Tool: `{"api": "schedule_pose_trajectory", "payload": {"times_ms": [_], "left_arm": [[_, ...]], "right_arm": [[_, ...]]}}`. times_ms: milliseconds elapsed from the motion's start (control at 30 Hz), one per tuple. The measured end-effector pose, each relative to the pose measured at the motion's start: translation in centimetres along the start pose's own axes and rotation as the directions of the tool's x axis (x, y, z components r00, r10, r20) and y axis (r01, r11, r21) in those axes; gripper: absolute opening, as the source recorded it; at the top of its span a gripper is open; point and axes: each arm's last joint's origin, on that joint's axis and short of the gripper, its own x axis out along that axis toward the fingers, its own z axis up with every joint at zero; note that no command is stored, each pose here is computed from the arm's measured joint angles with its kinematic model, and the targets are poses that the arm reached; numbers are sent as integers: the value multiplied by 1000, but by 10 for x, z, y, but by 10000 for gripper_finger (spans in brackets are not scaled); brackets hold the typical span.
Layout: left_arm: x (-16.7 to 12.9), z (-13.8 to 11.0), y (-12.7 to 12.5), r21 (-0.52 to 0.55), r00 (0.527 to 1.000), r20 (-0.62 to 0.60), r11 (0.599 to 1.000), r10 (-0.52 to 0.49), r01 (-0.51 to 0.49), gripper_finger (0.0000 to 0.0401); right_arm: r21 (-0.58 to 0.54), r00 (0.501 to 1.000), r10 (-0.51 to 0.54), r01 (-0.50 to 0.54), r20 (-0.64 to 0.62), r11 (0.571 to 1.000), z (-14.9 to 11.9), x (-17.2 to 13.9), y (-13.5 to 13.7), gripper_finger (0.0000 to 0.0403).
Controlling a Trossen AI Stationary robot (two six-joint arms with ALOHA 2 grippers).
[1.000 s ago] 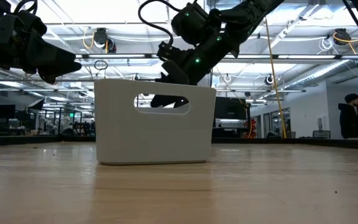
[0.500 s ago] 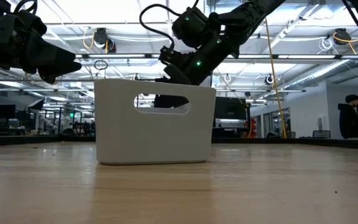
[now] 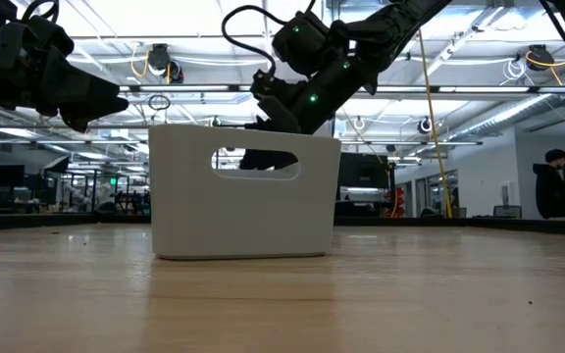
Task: Pick & Place food coloring
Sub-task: Put the large black food coloring bottle into the gray bin
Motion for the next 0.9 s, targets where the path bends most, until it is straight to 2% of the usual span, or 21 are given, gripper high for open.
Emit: {"api": "schedule_pose_trajectory", "payload": {"times_ms": [267, 533, 700, 900], "left_arm": [[0, 0, 0, 0, 1000, 0, 1000, 0, 0, 207], [0, 0, 0, 0, 1000, 0, 1000, 0, 0, 196], [0, 0, 0, 0, 1000, 0, 1000, 0, 0, 191], [0, 0, 0, 0, 1000, 0, 1000, 0, 0, 204]], "right_arm": [[-9, 1000, 13, -13, 6, 1000, 1, 0, 6, 235], [-16, 1000, 15, -15, 8, 1000, 1, 0, 8, 235], [-18, 1000, 17, -17, 8, 1000, 1, 0, 8, 216], [-15, 1000, 15, -14, 8, 1000, 1, 0, 8, 193]]}}
